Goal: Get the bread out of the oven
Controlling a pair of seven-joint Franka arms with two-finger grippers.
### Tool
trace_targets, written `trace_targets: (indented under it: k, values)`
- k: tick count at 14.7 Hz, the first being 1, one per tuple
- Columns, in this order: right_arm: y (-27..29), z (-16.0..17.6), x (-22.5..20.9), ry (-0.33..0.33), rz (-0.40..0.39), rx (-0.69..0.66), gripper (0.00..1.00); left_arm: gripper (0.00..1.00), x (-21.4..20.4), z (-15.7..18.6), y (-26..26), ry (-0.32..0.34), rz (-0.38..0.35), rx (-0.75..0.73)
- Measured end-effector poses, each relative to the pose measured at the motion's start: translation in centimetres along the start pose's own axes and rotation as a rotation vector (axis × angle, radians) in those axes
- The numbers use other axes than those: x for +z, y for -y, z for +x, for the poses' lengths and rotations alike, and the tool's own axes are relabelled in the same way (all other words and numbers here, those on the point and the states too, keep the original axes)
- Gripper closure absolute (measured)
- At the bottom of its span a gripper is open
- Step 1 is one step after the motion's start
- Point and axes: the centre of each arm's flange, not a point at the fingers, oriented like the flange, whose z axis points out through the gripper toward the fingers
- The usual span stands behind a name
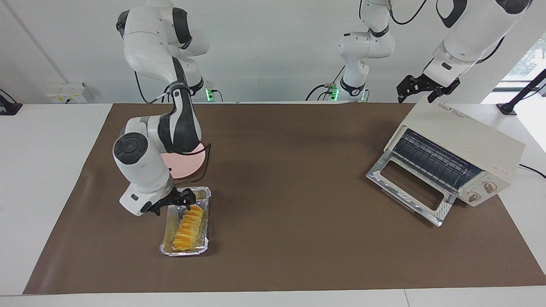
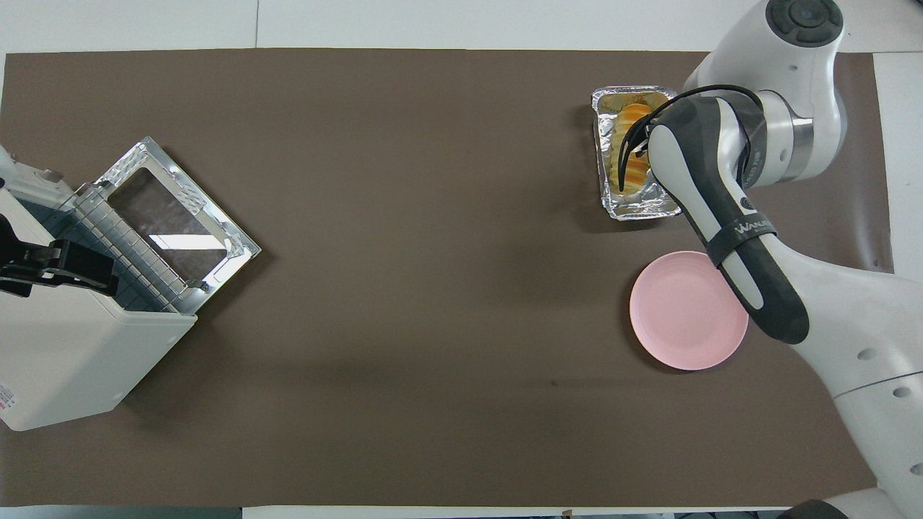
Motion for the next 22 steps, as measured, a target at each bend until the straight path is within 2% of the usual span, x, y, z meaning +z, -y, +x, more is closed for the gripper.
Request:
trace_targets:
  k: [6,16,20,21,22]
  values:
    - [4.2,1.1,4.5,0.021,-0.106,-0.063,0.0,0.0,0.0,0.0,0.0,0.0,0.0,0.0]
    - [3.2,1.8,4.4,-0.032,-0.105,-0.051,0.04,0.0,0.0,0.0,0.0,0.0,0.0,0.0]
    - [3.0,1.7,5.6,-0.048,-0.076,-0.036,0.11,0.0,0.0,0.0,0.0,0.0,0.0,0.0]
    - [3.0,1.7,6.0,-0.062,-0.071,-0.035,0.17,0.0,0.0,0.0,0.0,0.0,0.0,0.0]
    - [2.8,1.6,6.6,-0.072,-0.069,-0.032,0.29,0.0,0.0,0.0,0.0,0.0,0.0,0.0]
